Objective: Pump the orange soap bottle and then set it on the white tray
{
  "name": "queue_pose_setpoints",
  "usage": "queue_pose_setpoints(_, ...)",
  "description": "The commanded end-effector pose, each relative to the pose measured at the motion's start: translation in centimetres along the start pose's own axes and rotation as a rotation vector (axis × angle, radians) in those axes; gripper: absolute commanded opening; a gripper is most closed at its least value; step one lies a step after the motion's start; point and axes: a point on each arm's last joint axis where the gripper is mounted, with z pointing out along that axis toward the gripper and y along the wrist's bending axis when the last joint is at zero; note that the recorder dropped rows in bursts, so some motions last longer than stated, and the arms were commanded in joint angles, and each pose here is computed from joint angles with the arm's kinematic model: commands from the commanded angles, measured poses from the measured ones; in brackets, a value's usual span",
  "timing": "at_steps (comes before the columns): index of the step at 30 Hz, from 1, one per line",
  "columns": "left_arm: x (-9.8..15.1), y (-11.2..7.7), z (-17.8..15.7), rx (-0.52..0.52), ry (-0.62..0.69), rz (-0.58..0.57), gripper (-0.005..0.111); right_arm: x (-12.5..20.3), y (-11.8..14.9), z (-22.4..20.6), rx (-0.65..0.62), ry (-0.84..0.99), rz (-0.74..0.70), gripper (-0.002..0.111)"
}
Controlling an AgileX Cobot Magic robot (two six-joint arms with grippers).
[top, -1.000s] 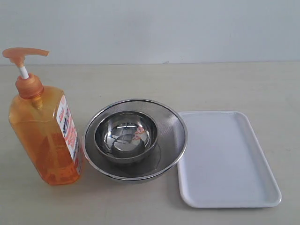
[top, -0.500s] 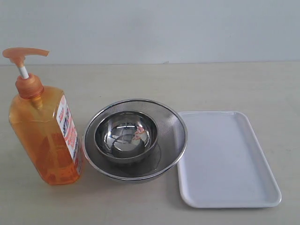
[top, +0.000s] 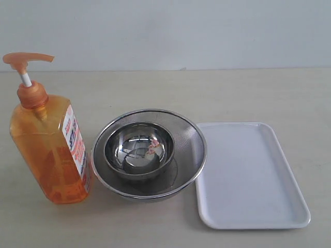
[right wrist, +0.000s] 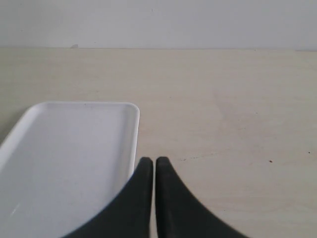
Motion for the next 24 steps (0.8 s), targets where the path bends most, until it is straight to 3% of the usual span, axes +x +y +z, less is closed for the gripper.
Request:
queue_pose_setpoints(1,0.3,0.0,0.2,0.001,0.051,-0.013,0.005,-0.1,0.0,0.0,-0.002,-0.015,-0.006,0.0)
queue_pose_setpoints(6,1.8,0.1,1.6,-0.009,0.165,0.008,0.005,-0.1,0.0,0.0,-0.002,-0.015,-0.006,0.0)
queue_pose_setpoints(9,2.9,0.2,2.2,0.001,0.257,0.114,0.005,-0.1,0.0,0.0,-0.002,-0.015,-0.006,0.0)
queue_pose_setpoints(12,3.1,0.1,2.2,0.015,0.309,0.139,0.005,-0.1,0.0,0.0,-0.002,-0.015,-0.006,0.0)
queue_pose_setpoints(16,2.1,-0.8,0.8,0.096,0.438,0.236,0.005,-0.1,0.0,0.0,-0.002,-0.015,-0.006,0.0)
queue_pose_setpoints(21,0.4,-1.6,-1.7,0.224,0.471,0.517,0.005,-0.1,0.0,0.0,-0.002,-0.015,-0.006,0.0)
queue_pose_setpoints(22,0.0,-1.7,-2.1,0.236,0.463,0.541,0.005,-0.1,0.0,0.0,-0.002,-0.015,-0.006,0.0)
queue_pose_setpoints(24,-0.5,-1.9,-2.8,0.236,0.448,0.485,0.005,-0.1,0.0,0.0,-0.002,-0.015,-0.006,0.0)
